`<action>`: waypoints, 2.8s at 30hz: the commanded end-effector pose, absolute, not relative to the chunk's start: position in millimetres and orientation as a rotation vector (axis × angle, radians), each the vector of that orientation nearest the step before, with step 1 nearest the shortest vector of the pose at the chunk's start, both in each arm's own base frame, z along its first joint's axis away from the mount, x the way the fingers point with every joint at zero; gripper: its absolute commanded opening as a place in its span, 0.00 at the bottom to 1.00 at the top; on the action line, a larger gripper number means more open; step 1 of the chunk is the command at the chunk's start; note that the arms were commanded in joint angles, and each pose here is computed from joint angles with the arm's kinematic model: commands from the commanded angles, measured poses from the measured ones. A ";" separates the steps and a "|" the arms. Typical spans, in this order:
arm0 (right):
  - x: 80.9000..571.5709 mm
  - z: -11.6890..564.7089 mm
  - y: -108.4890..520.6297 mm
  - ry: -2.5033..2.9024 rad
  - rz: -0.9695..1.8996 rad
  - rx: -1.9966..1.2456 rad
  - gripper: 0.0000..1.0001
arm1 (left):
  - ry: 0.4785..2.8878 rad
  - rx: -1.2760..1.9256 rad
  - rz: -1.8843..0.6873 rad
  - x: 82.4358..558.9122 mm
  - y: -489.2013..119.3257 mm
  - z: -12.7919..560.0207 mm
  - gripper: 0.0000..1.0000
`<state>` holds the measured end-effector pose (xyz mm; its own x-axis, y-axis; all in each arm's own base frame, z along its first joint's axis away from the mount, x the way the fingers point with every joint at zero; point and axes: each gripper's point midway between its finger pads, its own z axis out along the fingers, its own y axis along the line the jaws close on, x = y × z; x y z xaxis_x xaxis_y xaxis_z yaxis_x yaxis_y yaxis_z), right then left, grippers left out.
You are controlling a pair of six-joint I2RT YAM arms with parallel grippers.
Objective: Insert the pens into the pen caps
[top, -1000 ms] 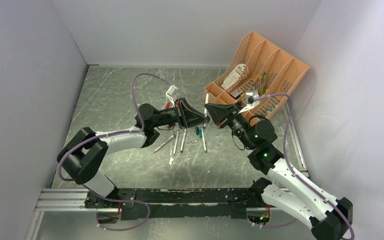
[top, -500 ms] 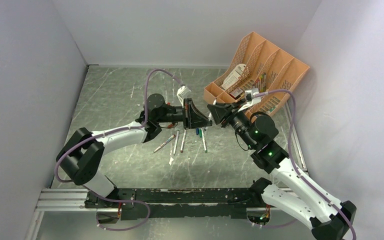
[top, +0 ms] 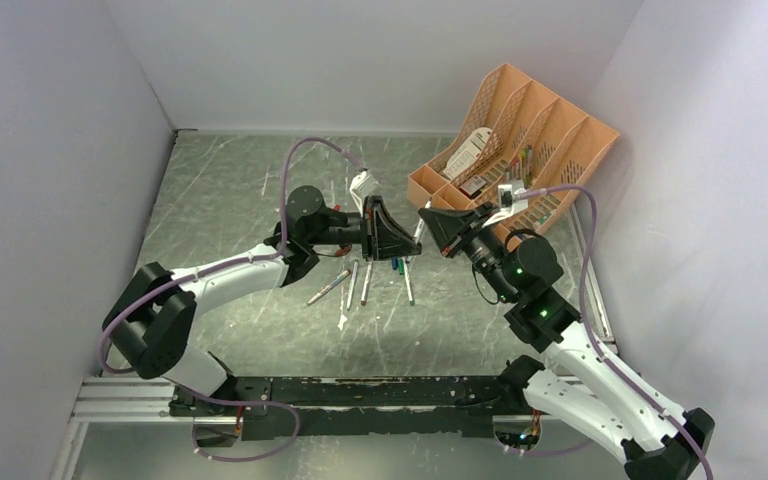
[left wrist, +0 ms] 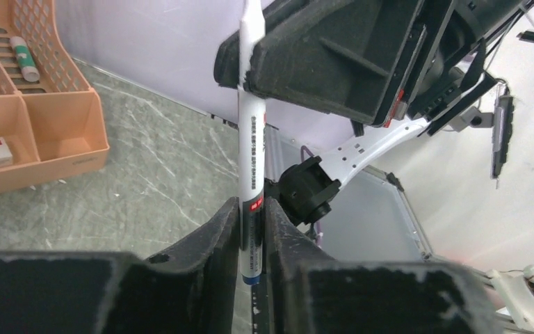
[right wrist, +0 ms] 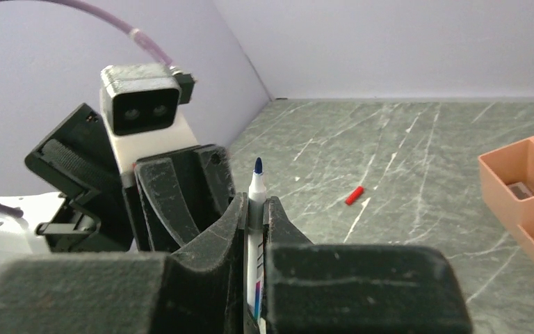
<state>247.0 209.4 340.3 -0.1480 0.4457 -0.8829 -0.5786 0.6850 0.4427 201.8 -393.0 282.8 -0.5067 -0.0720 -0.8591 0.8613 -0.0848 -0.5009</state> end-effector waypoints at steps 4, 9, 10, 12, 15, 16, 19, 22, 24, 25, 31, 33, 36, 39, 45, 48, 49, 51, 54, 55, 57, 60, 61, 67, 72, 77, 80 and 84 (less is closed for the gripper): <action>234.0 328.1 218.3 1.488 0.985 -0.137 0.00 | 1.295 0.897 -1.693 185.6 -382.0 335.8 0.61; 231.0 324.8 217.1 1.457 1.016 -0.119 0.00 | 1.245 0.884 -1.746 181.8 -383.8 345.5 0.68; 230.1 325.3 216.9 1.451 1.023 -0.115 0.00 | 1.243 0.886 -1.760 180.7 -384.5 344.6 0.68; 227.8 329.7 216.3 1.430 1.035 -0.117 0.00 | 1.253 0.887 -1.776 179.4 -386.2 339.4 0.67; 226.1 334.0 216.6 1.417 1.040 -0.127 0.00 | 1.266 0.880 -1.786 178.2 -388.2 334.1 0.65; 226.1 334.4 216.6 1.419 1.038 -0.128 0.00 | 1.269 0.881 -1.791 177.4 -389.3 332.5 0.63; 225.7 334.6 217.2 1.415 1.043 -0.131 0.00 | 1.285 0.890 -1.797 175.8 -394.4 327.7 0.59; 224.4 336.9 218.5 1.406 1.055 -0.135 0.00 | 1.311 0.902 -1.791 175.2 -400.9 320.8 0.56; 223.6 338.6 218.7 1.399 1.060 -0.139 0.00 | 1.323 0.904 -1.796 174.9 -403.1 316.6 0.55; 223.4 339.9 218.2 1.397 1.059 -0.138 0.00 | 1.326 0.903 -1.800 174.6 -403.6 315.5 0.54; 223.9 341.1 214.3 1.394 1.041 -0.129 0.00 | 1.332 0.907 -1.807 173.3 -404.5 312.8 0.31; 224.0 340.1 213.8 1.399 1.036 -0.128 0.00 | 1.345 0.902 -1.790 175.1 -404.0 311.4 0.15; 224.4 337.7 215.1 1.407 1.035 -0.136 0.00 | 1.366 0.886 -1.753 179.4 -403.9 307.7 0.07; 226.8 332.9 216.8 1.432 1.020 -0.144 0.28 | 1.401 0.856 -1.688 188.4 -403.5 305.6 0.07; 228.5 328.6 204.8 1.432 0.972 -0.101 0.55 | 1.562 0.760 -1.344 233.3 -395.1 280.7 0.07; 229.8 330.0 195.8 1.426 0.941 -0.065 0.55 | 1.624 0.610 -1.210 256.7 -380.3 273.0 0.07; 230.7 328.4 193.8 1.431 0.926 -0.061 0.55 | 1.625 0.553 -1.172 263.5 -373.2 270.0 0.07; 234.9 323.5 189.7 1.453 0.887 -0.045 0.55 | 1.680 0.357 -1.069 281.9 -350.3 257.2 0.07; 251.0 292.7 182.4 1.587 0.778 0.024 0.48 | 1.663 0.259 -0.983 297.3 -324.2 251.8 0.07; 256.5 283.9 181.4 1.627 0.740 0.036 0.46 | 1.684 0.266 -0.959 299.9 -321.7 249.3 0.07; 265.4 260.3 180.1 1.738 0.644 0.028 0.44 | 1.723 0.296 -0.916 302.2 -320.3 243.5 0.07; 279.1 212.1 186.6 1.928 0.503 -0.039 0.41 | 1.728 0.368 -0.923 294.0 -322.5 238.4 0.07; 283.0 201.0 189.5 1.964 0.476 -0.056 0.38 | 1.718 0.364 -0.932 292.3 -321.5 240.4 0.07; 300.6 141.1 222.5 2.127 0.466 -0.155 0.10 | 1.739 0.315 -0.842 291.1 -297.8 234.5 0.07; 321.7 107.5 239.5 2.206 0.413 -0.193 0.10 | 1.774 0.284 -0.784 294.8 -278.7 229.3 0.07; 343.4 76.0 249.9 2.304 0.306 -0.223 0.36 | 1.809 0.284 -0.741 300.2 -271.3 221.1 0.07; 351.2 63.7 256.3 2.346 0.279 -0.232 0.34 | 1.826 0.288 -0.716 303.1 -268.5 216.3 0.07; 352.9 49.9 260.1 2.376 0.275 -0.236 0.32 | 1.833 0.298 -0.701 304.8 -266.8 213.8 0.07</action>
